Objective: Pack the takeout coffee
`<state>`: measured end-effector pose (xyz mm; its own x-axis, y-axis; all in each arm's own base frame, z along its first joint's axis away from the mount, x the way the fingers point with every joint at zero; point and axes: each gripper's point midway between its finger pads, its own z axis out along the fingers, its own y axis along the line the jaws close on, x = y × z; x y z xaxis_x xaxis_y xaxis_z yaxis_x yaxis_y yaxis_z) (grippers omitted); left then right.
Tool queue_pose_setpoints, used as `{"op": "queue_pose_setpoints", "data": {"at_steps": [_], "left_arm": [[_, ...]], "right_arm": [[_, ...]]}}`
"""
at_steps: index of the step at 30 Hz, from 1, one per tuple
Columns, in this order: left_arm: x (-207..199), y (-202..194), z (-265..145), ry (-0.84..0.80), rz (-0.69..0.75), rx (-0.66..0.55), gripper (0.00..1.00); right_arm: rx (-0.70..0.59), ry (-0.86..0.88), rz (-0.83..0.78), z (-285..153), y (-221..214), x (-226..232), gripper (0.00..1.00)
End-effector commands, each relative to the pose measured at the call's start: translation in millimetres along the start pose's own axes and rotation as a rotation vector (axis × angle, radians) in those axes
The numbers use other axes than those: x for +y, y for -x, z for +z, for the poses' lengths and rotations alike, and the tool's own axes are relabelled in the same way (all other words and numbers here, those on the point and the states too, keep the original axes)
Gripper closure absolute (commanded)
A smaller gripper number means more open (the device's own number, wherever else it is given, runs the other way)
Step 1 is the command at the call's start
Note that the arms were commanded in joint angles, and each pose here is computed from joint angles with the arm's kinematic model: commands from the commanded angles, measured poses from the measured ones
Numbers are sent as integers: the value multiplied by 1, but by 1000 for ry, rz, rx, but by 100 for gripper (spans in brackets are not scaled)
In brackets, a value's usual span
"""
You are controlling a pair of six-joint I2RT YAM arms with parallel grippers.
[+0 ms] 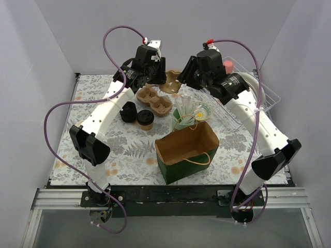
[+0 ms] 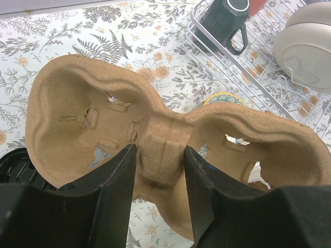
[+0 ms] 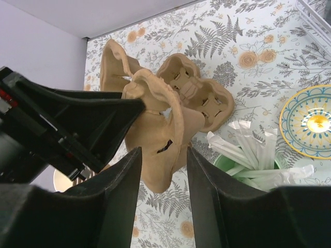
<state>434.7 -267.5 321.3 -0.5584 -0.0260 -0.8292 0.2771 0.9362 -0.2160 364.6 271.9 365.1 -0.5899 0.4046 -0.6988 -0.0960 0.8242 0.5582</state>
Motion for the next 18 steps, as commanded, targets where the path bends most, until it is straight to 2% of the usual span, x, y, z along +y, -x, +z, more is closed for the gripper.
{"op": "queue_pose_setpoints", "data": {"at_steps": [1, 12, 15, 18], "left_arm": [[-10, 33, -40, -49, -21, -103, 71], [-11, 36, -41, -48, -21, -120, 72], [-12, 37, -40, -54, -21, -123, 71], [-15, 38, -41, -65, -22, -127, 71]], "right_arm": [[-77, 9, 27, -2, 26, 13, 53], [-35, -56, 40, 8, 13, 4, 58], [-36, -52, 38, 9, 13, 6, 64], [-31, -58, 36, 11, 11, 4, 78]]}}
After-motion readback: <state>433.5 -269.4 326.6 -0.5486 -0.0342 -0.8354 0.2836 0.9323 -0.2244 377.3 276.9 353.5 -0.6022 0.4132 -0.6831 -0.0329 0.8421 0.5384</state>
